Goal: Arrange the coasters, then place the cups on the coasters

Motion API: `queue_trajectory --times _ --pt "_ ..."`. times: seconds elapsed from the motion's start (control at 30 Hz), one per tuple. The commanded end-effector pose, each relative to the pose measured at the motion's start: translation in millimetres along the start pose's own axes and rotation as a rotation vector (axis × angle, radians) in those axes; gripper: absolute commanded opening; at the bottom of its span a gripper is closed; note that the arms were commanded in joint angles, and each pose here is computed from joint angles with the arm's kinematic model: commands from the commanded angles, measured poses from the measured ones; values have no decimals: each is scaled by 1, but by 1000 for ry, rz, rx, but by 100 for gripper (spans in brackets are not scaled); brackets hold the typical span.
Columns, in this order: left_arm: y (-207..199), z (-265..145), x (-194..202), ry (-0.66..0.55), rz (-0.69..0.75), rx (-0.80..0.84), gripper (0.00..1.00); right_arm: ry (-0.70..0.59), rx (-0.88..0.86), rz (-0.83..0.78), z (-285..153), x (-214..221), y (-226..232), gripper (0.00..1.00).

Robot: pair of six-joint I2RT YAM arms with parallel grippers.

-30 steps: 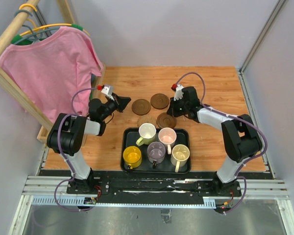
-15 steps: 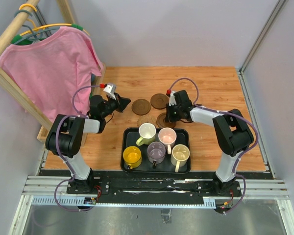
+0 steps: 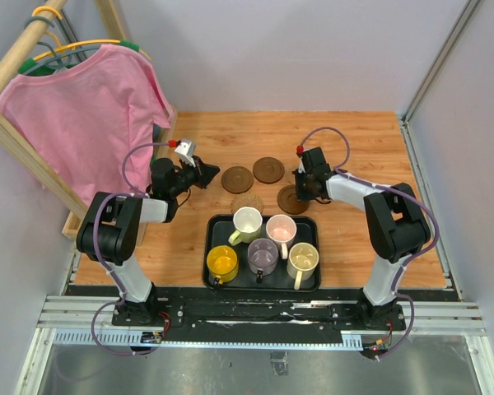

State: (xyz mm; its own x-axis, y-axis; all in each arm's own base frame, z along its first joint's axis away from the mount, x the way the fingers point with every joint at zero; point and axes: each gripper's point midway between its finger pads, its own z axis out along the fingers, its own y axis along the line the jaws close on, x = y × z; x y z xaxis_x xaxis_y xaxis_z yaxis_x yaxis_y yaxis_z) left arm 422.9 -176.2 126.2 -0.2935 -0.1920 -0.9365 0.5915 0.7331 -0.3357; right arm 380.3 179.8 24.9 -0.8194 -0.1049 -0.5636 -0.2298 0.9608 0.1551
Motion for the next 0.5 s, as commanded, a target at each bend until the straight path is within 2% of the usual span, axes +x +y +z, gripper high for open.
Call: queue_trajectory --times 0.0,0.37,0.47 --pt "-1 5 -12 -20 37 9 4 93 210 49 -13 27 -58 1" --pt "-3 6 -13 -19 27 23 5 74 395 179 -24 11 -137 1" --pt "-4 7 -14 -16 26 33 5 61 394 238 -22 0 -152 1"
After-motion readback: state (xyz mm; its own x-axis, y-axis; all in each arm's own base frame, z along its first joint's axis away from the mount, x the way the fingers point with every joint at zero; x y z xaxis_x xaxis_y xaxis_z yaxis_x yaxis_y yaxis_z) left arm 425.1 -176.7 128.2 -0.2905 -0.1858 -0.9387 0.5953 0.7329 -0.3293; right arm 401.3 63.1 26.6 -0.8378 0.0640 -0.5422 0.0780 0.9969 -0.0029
